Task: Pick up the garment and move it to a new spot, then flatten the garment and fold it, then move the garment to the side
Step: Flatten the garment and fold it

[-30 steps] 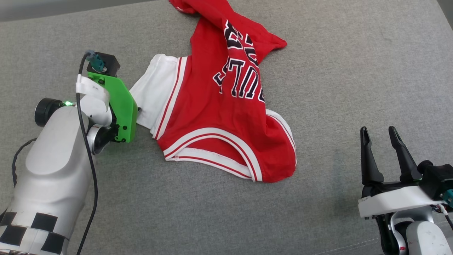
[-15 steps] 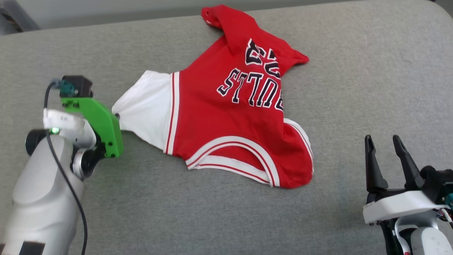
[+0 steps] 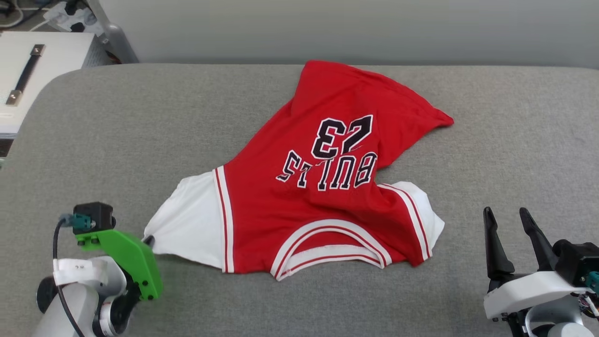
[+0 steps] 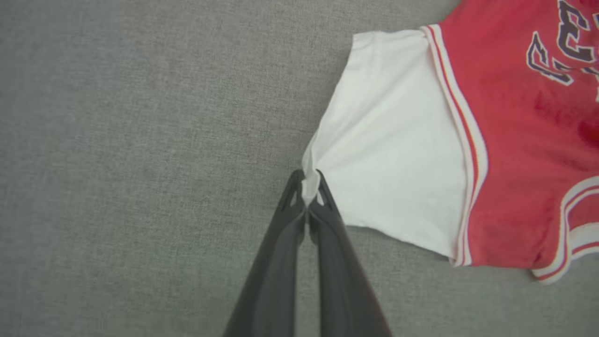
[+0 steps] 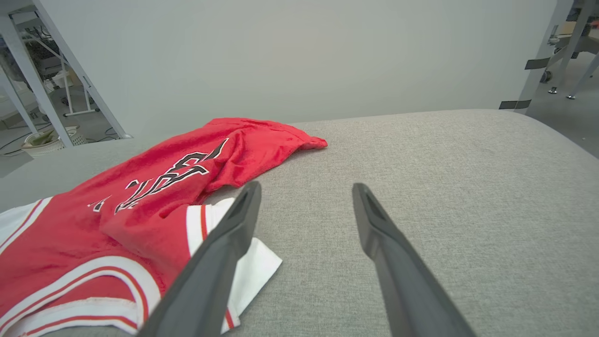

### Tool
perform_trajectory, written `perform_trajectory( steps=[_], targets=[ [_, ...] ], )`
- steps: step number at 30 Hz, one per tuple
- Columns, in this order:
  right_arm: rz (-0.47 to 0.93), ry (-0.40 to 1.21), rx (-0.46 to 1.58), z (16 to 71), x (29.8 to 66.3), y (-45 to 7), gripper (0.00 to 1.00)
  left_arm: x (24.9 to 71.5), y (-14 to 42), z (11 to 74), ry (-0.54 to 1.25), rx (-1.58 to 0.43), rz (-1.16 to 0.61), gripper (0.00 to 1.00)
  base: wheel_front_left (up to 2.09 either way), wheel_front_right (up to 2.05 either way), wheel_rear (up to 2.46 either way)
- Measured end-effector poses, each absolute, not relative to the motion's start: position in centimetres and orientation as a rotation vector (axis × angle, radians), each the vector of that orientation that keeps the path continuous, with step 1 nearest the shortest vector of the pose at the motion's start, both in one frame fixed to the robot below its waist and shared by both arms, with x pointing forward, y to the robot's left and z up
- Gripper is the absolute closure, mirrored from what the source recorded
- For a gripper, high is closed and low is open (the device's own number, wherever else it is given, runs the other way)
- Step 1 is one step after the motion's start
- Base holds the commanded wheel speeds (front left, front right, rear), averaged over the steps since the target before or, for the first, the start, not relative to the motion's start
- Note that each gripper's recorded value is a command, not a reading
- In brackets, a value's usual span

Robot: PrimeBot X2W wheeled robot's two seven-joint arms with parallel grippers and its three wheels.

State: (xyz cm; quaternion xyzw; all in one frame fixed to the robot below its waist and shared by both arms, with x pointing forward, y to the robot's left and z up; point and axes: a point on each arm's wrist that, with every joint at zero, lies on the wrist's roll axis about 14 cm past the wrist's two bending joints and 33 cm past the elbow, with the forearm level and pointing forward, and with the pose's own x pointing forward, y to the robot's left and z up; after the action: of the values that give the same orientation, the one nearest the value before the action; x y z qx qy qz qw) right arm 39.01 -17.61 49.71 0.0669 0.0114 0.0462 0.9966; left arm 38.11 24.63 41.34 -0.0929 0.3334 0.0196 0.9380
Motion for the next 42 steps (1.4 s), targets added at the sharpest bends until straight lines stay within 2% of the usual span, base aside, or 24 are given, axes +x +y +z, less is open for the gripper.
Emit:
perform_trajectory(
  steps=[7, 8, 9, 10, 18, 25, 29, 34, 42],
  targets=[
    [0.120, 0.016, 0.127, 50.6, 38.5, -16.8, 0.00, 34.0, 25.1, 41.4, 0.667, -0.229, 0.083, 1.00, 0.00, 0.00, 0.00],
    [0.122, 0.014, 0.126, 50.7, 38.5, -16.7, 0.00, 33.9, 25.0, 41.5, 0.657, -0.228, 0.078, 0.88, 0.00, 0.00, 0.00],
    [0.125, 0.011, 0.126, 50.8, 38.5, -16.6, 0.00, 33.9, 24.7, 41.7, 0.642, -0.225, 0.066, 0.55, 0.00, 0.00, 0.00],
    [0.127, 0.012, 0.126, 50.9, 38.5, -16.6, 0.00, 34.0, 24.5, 41.9, 0.625, -0.224, 0.059, 0.00, 0.00, 0.00, 0.00],
    [0.126, 0.021, 0.126, 50.8, 38.5, -16.6, 0.00, 35.7, 24.4, 44.6, 0.409, -0.155, 0.054, 0.00, 0.00, 0.00, 0.00],
    [0.153, 0.081, 0.091, 50.2, 38.5, -16.5, 0.00, 36.8, 21.0, 50.7, 0.033, -0.087, -0.095, 0.00, 0.00, 0.00, 0.00],
    [0.224, 0.220, 0.019, 48.4, 38.7, -15.9, 0.00, 36.4, 19.6, 52.4, -0.077, -0.100, -0.109, 0.00, 0.00, 0.00, 0.00],
    [0.341, 0.491, -0.076, 45.3, 39.0, -14.9, 0.00, 36.0, 18.5, 52.1, -0.085, -0.096, -0.130, 0.00, 0.00, 0.00, 0.00],
    [0.492, 0.697, -0.219, 43.8, 41.4, -13.0, 0.00, 36.4, 19.0, 52.9, -0.115, -0.070, -0.108, 0.00, 0.00, 0.00, 0.00]
  ],
)
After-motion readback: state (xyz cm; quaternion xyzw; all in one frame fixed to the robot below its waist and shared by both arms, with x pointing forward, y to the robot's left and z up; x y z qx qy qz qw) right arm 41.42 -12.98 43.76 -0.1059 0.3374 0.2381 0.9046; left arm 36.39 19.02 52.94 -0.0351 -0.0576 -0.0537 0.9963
